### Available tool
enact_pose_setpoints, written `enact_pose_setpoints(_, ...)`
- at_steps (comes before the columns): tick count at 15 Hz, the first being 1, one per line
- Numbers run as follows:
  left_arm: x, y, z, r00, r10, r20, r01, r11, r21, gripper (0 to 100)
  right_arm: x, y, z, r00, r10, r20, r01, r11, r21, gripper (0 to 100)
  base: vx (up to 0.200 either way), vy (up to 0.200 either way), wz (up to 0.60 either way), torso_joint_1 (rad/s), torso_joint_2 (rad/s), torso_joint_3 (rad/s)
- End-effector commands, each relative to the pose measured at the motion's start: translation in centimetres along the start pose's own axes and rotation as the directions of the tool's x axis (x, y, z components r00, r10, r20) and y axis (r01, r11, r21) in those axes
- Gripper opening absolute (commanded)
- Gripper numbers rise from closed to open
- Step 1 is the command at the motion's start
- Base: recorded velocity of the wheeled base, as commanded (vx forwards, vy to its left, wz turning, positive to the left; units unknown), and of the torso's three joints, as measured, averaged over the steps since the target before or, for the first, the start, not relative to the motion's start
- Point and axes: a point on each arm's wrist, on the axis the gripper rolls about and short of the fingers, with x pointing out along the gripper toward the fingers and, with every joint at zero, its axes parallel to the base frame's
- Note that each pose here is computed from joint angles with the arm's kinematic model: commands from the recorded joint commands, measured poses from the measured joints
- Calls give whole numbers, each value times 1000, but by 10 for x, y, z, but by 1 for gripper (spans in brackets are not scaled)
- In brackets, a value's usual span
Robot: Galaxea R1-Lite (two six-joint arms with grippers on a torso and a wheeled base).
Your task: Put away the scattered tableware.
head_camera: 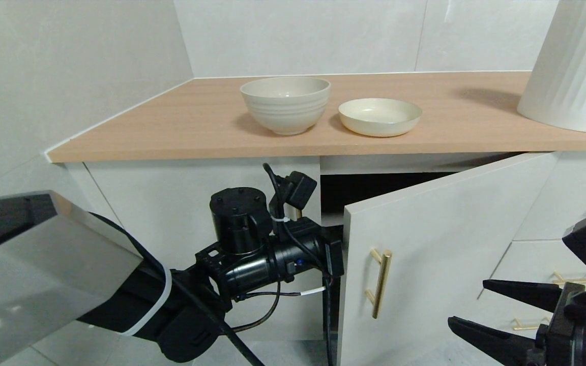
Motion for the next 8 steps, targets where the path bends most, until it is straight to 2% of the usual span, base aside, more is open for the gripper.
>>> enact_pose_setpoints(1,-1,-1,1,1000,-1,1,1,1000,0,0,1,0,-1,1000,0,-6,0,1000,0,100,-200,0,0,2,2,2)
enact_pose_setpoints(5,0,-1,0,1000,-2,0,2,1000,0,0,2,0,-2,1000,-1,-11,1,1000,0,100,-200,0,0,4,1,0)
enact_pose_setpoints(8,1,0,-2,1000,-3,-1,3,1000,-1,0,2,-1,-3,1000,-2,-15,2,1000,0,100,0,0,0,0,0,0)
